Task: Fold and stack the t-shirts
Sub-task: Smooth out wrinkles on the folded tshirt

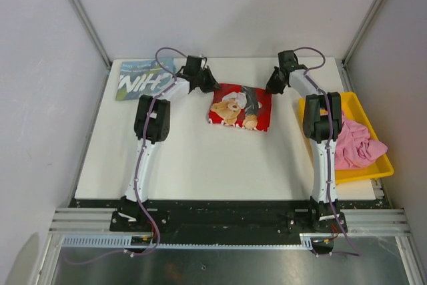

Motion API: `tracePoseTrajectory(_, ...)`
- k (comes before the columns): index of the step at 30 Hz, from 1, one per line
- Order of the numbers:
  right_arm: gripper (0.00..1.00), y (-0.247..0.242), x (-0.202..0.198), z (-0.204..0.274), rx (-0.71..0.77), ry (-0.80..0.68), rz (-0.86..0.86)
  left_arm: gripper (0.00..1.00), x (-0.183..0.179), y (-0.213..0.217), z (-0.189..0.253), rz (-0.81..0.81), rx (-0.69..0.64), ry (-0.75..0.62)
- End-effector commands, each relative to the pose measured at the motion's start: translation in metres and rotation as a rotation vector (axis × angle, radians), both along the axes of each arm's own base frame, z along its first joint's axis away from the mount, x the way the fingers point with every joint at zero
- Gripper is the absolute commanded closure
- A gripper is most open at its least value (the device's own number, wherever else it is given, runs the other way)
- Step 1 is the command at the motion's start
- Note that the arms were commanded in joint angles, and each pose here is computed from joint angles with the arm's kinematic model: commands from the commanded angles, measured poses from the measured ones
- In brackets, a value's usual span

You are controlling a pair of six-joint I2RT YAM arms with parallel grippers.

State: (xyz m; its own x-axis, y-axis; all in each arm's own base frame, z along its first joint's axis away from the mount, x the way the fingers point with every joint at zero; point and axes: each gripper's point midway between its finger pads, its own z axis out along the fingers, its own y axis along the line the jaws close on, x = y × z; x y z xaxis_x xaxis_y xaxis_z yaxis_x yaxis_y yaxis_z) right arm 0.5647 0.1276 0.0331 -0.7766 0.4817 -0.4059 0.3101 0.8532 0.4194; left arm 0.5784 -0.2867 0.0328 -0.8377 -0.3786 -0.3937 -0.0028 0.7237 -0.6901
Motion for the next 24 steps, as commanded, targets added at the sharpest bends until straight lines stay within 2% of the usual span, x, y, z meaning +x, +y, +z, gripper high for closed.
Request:
tracePoseTrajectory(1,0.87,-0.012,0.013,0.003,0.008,-0.010,-0.019,0.98,0.020,0.015,0.007,0.102,0.020,-0.031)
tracePoseTrajectory(5,0.84,-0.018,0.013,0.012,0.003,-0.013,-0.026,0.98,0.020,0.019,0.011,0.109,0.025,-0.033)
tracePoseTrajectory(7,0.81,-0.018,0.012,0.028,-0.005,-0.034,-0.023,0.95,0.021,0.019,0.022,0.097,0.023,-0.057)
tracePoseTrajectory(11,0.76,-0.014,0.005,0.062,-0.043,-0.068,-0.008,0.83,0.025,0.022,0.055,0.062,0.020,-0.133)
tracePoseTrajectory(17,0.75,0.006,-0.025,0.095,-0.067,-0.089,0.037,0.62,0.020,0.032,0.102,0.020,0.012,-0.216)
tracePoseTrajectory(21,0.74,0.023,-0.053,0.099,-0.046,-0.084,0.073,0.59,-0.007,0.037,0.114,-0.009,0.020,-0.206)
tracePoseTrajectory(24,0.75,0.040,-0.076,0.095,-0.011,-0.063,0.114,0.64,-0.038,0.040,0.106,-0.025,0.018,-0.144)
